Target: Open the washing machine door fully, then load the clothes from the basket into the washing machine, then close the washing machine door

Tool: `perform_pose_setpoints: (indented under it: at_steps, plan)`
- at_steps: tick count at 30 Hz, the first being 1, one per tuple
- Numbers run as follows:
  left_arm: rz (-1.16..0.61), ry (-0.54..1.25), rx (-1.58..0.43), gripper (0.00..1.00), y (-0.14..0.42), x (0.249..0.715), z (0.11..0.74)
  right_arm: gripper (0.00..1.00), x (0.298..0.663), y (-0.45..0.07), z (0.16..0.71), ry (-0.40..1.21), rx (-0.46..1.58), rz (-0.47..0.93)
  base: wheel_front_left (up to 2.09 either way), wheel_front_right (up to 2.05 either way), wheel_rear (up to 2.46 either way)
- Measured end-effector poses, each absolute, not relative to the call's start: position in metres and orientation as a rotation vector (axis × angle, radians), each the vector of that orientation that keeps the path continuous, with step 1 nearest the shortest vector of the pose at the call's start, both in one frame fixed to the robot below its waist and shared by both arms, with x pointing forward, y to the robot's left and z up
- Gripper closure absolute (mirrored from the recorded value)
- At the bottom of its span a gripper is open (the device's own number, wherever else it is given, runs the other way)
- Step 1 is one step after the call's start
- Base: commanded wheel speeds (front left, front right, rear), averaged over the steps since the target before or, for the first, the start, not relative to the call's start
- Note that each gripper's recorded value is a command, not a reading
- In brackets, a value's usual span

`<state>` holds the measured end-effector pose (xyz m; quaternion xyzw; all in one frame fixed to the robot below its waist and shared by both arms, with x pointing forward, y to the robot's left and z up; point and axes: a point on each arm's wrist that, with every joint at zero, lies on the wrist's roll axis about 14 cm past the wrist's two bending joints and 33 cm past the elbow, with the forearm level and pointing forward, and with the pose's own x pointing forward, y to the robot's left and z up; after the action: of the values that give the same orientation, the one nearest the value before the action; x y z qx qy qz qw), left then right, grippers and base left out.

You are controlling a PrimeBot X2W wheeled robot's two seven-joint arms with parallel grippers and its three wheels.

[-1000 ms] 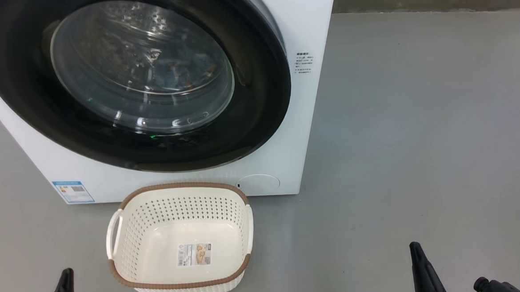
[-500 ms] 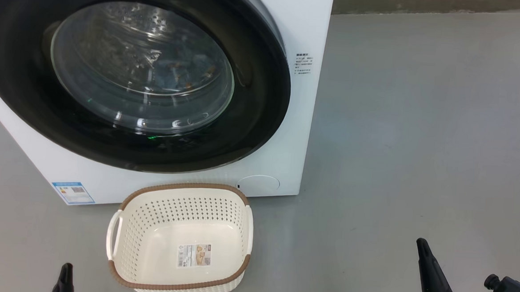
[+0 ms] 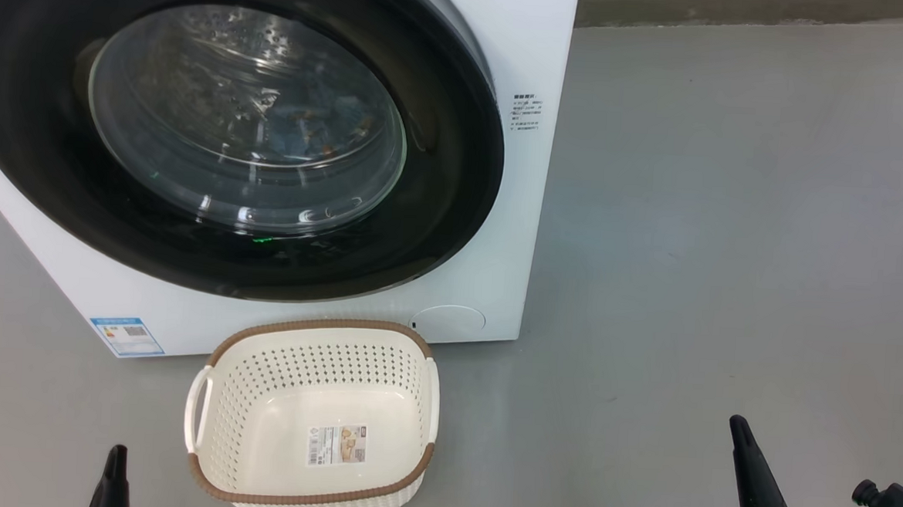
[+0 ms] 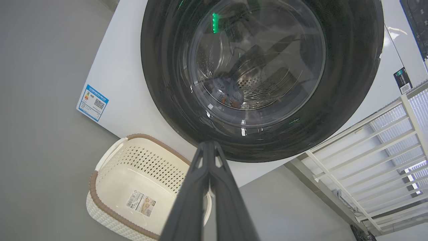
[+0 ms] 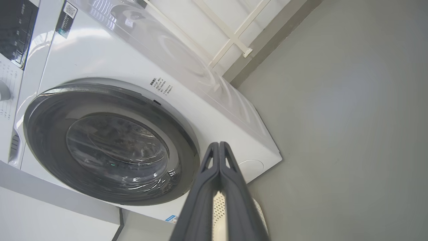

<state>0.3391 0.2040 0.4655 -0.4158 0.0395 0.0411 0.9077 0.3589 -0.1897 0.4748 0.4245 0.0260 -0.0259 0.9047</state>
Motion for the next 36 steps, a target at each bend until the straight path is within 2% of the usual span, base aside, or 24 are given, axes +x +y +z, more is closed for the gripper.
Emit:
perform_pose_setpoints:
  at_steps: [36]
  plan:
    - [0.083, 0.093, -1.249, 1.00, 0.196, 0.358, 0.469, 1.00, 0.369, -0.199, 0.477, 0.054, 1.259, -0.085, 0.00, 0.00, 0.00]
